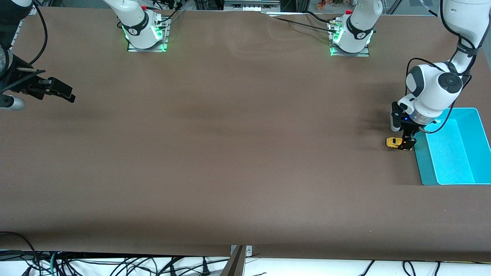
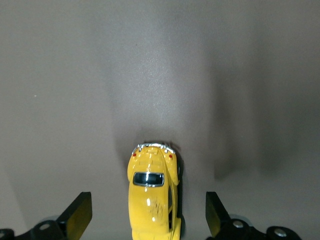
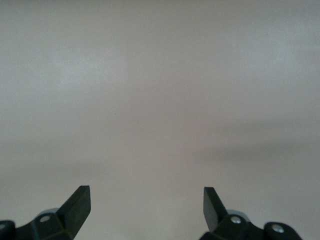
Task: Wind and store yellow beetle car
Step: 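Lower the left gripper and close it on the yellow car, then lift the car with the left gripper and carry it over the bin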
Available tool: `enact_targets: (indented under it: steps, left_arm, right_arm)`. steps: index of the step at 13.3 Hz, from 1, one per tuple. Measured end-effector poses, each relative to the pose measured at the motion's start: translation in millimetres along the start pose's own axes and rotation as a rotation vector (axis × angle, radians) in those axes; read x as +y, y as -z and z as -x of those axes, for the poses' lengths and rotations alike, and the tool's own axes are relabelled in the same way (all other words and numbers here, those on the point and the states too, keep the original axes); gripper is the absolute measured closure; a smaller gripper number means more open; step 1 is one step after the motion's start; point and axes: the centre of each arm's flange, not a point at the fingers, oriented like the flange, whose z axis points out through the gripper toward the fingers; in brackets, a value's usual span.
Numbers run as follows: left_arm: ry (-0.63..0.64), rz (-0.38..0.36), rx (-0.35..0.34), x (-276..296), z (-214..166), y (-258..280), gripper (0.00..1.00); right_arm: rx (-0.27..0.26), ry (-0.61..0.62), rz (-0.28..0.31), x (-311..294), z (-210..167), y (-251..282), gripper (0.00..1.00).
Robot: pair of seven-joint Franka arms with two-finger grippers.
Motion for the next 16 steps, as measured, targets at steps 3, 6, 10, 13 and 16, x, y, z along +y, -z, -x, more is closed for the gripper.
enact_targets:
  steps: [3,6,10,13,16]
  left_arm:
    - [0.000,-0.005,0.003,3,-2,-9,0.00]
    - [0.005,-0.009,0.003,5,-1,-14,0.00]
    - [0.018,-0.012,-0.001,8,6,-15,0.06]
    - [0.021,-0.014,-0.002,9,8,-15,0.41]
    - [0.021,-0.023,-0.006,7,9,-13,0.55]
  right_arm:
    - [-0.002,-0.006,-0.001,3,-1,-1,0.00]
    - [-0.003,-0.009,-0.002,5,-1,-2,0.00]
    - [-0.003,-0.014,-0.002,7,-1,-2,0.00]
    - [-0.004,-0.016,-0.002,9,-2,-2,0.00]
    - [-0.004,-0.016,-0.002,9,-2,-2,0.00]
